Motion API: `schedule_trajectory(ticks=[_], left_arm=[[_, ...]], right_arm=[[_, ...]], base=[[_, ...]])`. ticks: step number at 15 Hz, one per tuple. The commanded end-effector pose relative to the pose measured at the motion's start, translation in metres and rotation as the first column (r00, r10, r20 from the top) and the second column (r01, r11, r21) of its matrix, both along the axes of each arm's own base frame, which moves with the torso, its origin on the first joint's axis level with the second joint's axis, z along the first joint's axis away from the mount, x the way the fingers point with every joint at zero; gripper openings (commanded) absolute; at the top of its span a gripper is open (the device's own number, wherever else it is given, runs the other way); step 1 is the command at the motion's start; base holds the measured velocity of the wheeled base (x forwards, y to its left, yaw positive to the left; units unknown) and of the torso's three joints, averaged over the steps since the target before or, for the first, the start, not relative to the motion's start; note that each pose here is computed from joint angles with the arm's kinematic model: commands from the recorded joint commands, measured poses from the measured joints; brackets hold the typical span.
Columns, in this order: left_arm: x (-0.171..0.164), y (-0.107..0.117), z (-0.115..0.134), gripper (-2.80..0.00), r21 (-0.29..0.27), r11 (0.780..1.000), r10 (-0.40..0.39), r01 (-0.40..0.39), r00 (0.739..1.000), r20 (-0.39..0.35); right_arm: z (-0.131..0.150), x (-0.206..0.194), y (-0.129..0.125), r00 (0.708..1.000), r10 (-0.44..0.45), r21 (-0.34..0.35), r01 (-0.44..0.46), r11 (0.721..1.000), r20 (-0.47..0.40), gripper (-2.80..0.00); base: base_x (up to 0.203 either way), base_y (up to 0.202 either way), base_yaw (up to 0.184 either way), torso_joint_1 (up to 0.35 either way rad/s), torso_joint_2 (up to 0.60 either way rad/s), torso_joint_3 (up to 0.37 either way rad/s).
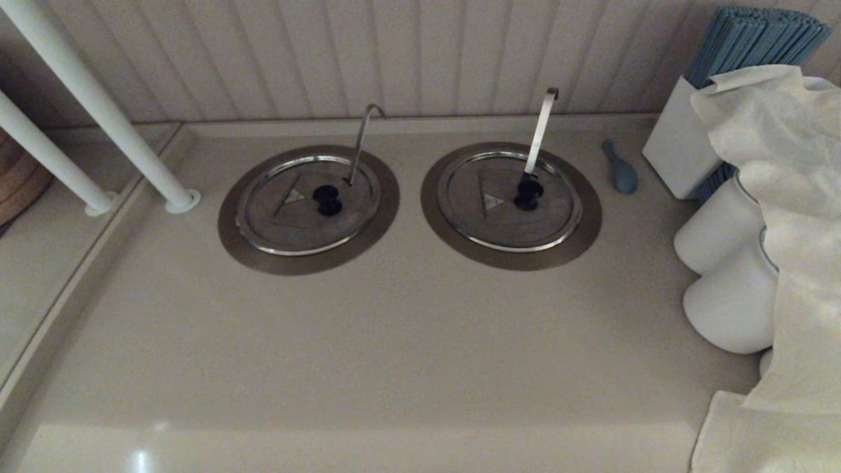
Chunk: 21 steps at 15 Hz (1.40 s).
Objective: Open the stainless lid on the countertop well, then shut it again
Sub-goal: Open the lid
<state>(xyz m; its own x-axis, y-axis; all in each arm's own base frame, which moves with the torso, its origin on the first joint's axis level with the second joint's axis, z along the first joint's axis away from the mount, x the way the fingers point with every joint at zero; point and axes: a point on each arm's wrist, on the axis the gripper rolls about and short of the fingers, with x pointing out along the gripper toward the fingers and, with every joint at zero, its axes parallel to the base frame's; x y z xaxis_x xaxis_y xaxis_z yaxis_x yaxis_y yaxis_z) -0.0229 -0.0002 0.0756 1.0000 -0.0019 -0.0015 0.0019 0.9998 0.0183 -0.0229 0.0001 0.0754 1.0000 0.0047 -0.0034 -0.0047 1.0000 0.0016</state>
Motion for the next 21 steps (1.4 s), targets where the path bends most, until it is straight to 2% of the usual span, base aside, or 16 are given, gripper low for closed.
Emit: schedule_trajectory(ticks=[1,10,13,15,17,20,21], left_arm=[[0.0,0.0,0.0,-2.8,0.0,1.0,0.0,0.0,1.0,-0.002],[0.0,0.0,0.0,-2.8,-0.002,1.0,0.002,-0.002,1.0,-0.002],[0.0,0.0,0.0,-2.8,0.051,0.999,-0.001,0.0,1.0,0.001],[-0.008,0.0,0.03,-2.8,0.06,0.998,-0.01,0.004,0.994,0.106],[-0.022,-0.001,0.087,-2.8,0.063,0.998,-0.018,0.004,0.975,0.223],[-0.004,-0.001,0.162,-2.8,0.055,0.998,-0.003,-0.009,0.978,0.206],[0.01,0.0,0.179,-2.8,0.055,0.998,0.003,-0.013,0.984,0.176]], right_arm=[[0.0,0.0,0.0,1.0,0.0,0.0,0.0,1.0,-0.002,-2.8],[0.0,0.0,0.0,1.0,0.0,0.001,0.0,1.0,-0.001,-2.8],[0.0,0.0,0.0,1.0,0.0,0.001,0.0,1.0,-0.001,-2.8],[0.0,0.0,0.0,1.0,0.0,0.001,0.0,1.0,-0.002,-2.8],[0.0,0.0,0.0,1.0,0.0,0.001,0.0,1.0,-0.001,-2.8],[0.0,0.0,0.0,1.0,0.0,0.001,0.0,1.0,-0.001,-2.8],[0.0,0.0,0.0,1.0,0.0,0.001,0.0,1.0,-0.001,-2.8]], base=[[0.0,0.0,0.0,0.0,0.0,0.0],[0.0,0.0,0.0,0.0,0.0,0.0],[0.0,0.0,0.0,0.0,0.0,0.0],[0.0,0.0,0.0,0.0,0.0,0.0],[0.0,0.0,0.0,0.0,0.0,0.0],[0.0,0.0,0.0,0.0,0.0,0.0],[0.0,0.0,0.0,0.0,0.0,0.0]])
